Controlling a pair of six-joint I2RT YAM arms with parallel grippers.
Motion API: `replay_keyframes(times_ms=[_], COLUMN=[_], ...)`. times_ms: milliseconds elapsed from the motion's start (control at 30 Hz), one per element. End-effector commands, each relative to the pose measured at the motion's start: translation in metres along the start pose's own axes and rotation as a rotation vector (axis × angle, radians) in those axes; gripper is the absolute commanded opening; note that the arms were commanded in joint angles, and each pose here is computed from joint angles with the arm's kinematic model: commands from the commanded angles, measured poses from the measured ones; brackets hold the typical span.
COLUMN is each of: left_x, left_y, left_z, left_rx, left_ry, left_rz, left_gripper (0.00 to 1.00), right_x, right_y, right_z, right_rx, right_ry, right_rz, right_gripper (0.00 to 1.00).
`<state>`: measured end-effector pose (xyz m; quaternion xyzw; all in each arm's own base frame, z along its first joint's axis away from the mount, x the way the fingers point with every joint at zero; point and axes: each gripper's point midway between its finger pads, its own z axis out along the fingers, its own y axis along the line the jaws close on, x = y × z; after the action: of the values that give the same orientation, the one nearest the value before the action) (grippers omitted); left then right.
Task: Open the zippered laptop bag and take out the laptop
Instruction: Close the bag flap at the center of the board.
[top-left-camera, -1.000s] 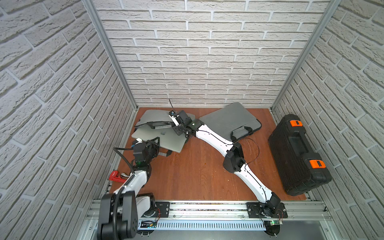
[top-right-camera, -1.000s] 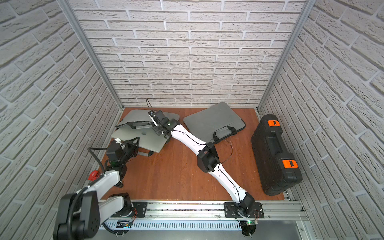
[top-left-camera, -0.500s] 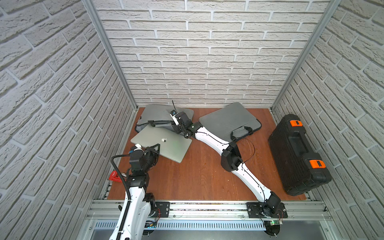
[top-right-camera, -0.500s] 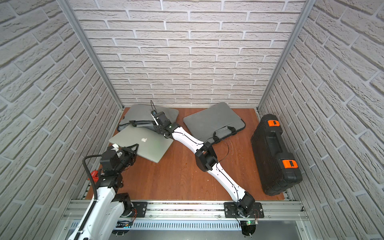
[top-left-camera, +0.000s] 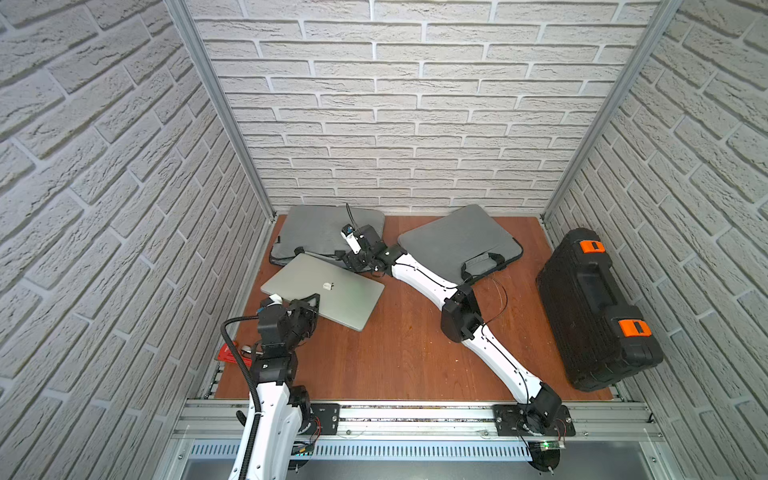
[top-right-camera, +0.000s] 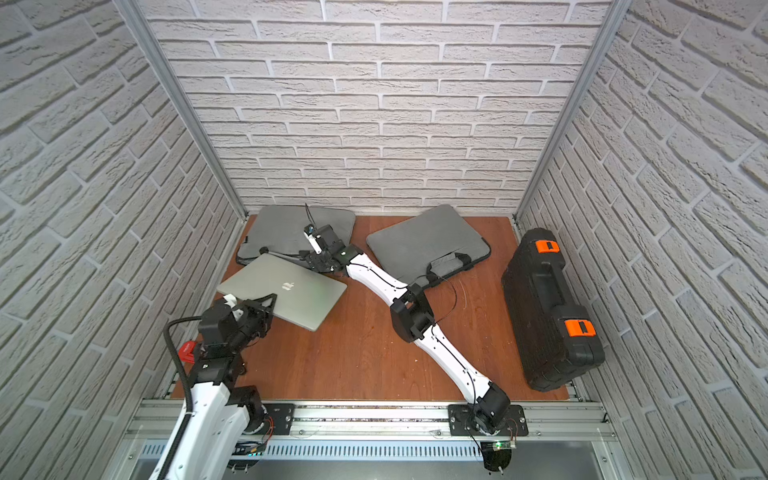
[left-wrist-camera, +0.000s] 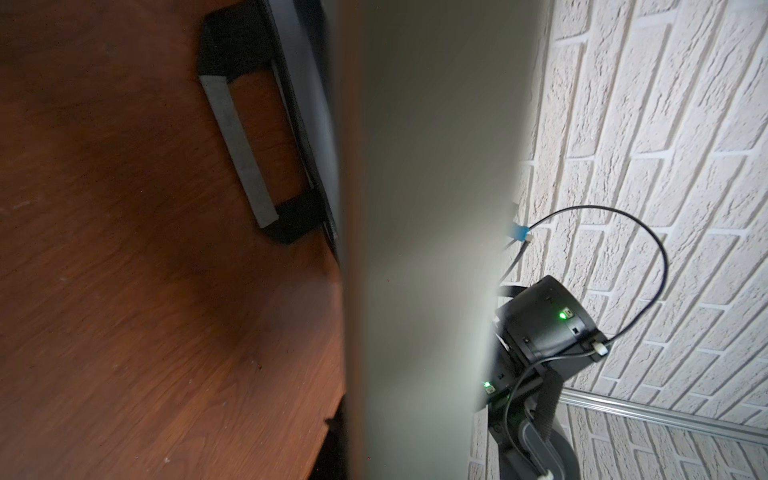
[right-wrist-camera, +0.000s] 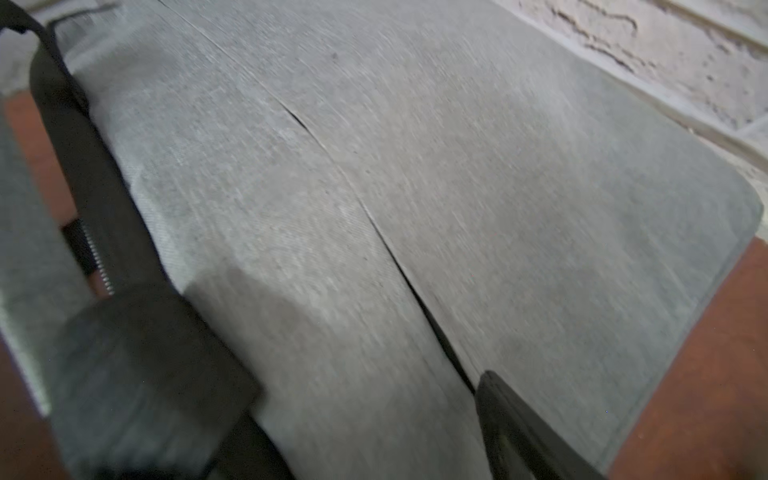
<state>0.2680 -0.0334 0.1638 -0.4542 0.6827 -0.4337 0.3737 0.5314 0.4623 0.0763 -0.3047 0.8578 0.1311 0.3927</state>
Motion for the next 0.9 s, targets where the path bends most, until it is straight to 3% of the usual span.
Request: replay_keyframes(times_ms=[0, 300, 467, 533, 600, 867], left_x=[-0.003, 0.000, 0.001, 0.001, 0.000, -0.006], left_y=[-0.073, -0.065, -0.055, -0.049, -0.043, -0.021], left_z=[-0.022, -0.041, -0.053, -0.057, -0.061, -0.073], left_rx=[0.247, 0.209, 0.160, 0.140, 0.121, 0.025], left_ry=[-0.021, -0.046, -0.071, -0.081, -0.096, -0.166], left_rz=[0.088, 0.074, 0.077, 0.070, 0.063, 0.060], left_gripper=[0.00, 0.00, 0.00, 0.00, 0.00, 0.00], right_x=[-0.051, -0.054, -0.031, -0.018, -0.007, 0.022], right_y=[0.009, 0.011, 0.023, 0.026, 0.032, 0.047], right_z=[-0.059, -0.103, -0.119, -0.123, -0.124, -0.122], right_rx=[-0.050, -0.082, -0.157, -0.165, -0.186, -0.172], right_ry=[-0.061, 0.013, 0.129, 0.191, 0.238, 0.338], right_rz=[0.007, 0.059, 0.103, 0.133, 0.141, 0.105], right_gripper=[0.94, 0.90, 0.68, 0.48, 0.36, 0.31])
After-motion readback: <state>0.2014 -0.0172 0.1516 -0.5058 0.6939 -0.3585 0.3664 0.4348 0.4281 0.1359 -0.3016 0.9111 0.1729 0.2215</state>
